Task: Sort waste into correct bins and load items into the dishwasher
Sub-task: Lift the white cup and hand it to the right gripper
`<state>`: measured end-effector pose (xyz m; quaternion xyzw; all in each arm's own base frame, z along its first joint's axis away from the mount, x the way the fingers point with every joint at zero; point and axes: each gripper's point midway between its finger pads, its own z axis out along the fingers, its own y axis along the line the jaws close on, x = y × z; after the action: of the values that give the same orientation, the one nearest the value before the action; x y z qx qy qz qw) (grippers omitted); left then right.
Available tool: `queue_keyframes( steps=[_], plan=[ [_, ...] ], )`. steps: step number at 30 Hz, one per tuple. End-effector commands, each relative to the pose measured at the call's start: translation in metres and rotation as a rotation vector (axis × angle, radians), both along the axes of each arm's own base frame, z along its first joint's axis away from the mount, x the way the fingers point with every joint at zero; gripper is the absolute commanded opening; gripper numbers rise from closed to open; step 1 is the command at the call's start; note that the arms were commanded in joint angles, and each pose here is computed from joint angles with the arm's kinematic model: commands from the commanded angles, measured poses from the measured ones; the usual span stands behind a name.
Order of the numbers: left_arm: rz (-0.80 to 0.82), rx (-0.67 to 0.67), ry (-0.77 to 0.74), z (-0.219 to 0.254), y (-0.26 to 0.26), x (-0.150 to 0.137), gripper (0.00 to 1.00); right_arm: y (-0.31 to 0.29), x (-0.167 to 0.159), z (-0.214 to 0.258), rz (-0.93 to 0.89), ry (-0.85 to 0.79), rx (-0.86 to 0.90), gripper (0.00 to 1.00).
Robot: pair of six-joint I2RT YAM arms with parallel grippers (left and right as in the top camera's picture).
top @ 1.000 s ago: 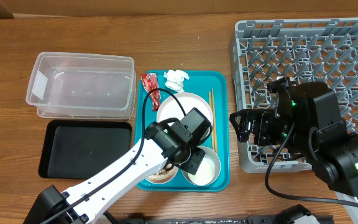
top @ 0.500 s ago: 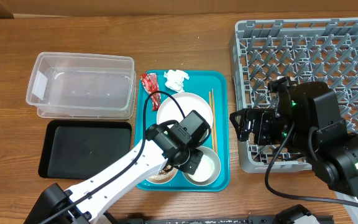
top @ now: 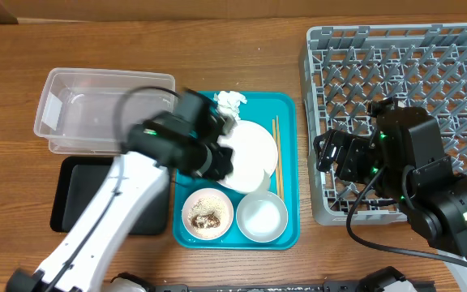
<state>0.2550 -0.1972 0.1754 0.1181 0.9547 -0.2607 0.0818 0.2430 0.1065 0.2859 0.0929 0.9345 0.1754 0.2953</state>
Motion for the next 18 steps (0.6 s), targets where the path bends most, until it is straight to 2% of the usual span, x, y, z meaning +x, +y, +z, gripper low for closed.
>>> queue_keyframes(
  steps=[1,5,9,12,14,18],
  plan=[
    [-0.014,-0.252,-0.082,0.058,0.001,0.016,0.04,0.002,0.001,0.011,-0.001,-0.028,0.026,1.0],
    [0.028,-0.464,-0.083,0.086,0.017,0.034,0.04,0.023,0.002,0.021,0.152,-0.082,0.056,0.96],
    [-0.069,-0.811,-0.078,0.135,0.02,0.032,0.04,0.063,-0.01,0.042,0.44,-0.169,0.158,0.91],
    [-0.149,-0.979,-0.073,0.161,0.021,0.025,0.04,0.088,-0.02,0.061,0.62,-0.242,0.25,0.88],
    [-0.178,-1.026,-0.064,0.17,0.02,0.02,0.04,0.1,-0.026,0.073,0.709,-0.285,0.303,0.87],
    [-0.195,-1.026,-0.053,0.17,0.015,0.016,0.04,0.112,-0.027,0.085,0.782,-0.324,0.366,0.89]
  ],
)
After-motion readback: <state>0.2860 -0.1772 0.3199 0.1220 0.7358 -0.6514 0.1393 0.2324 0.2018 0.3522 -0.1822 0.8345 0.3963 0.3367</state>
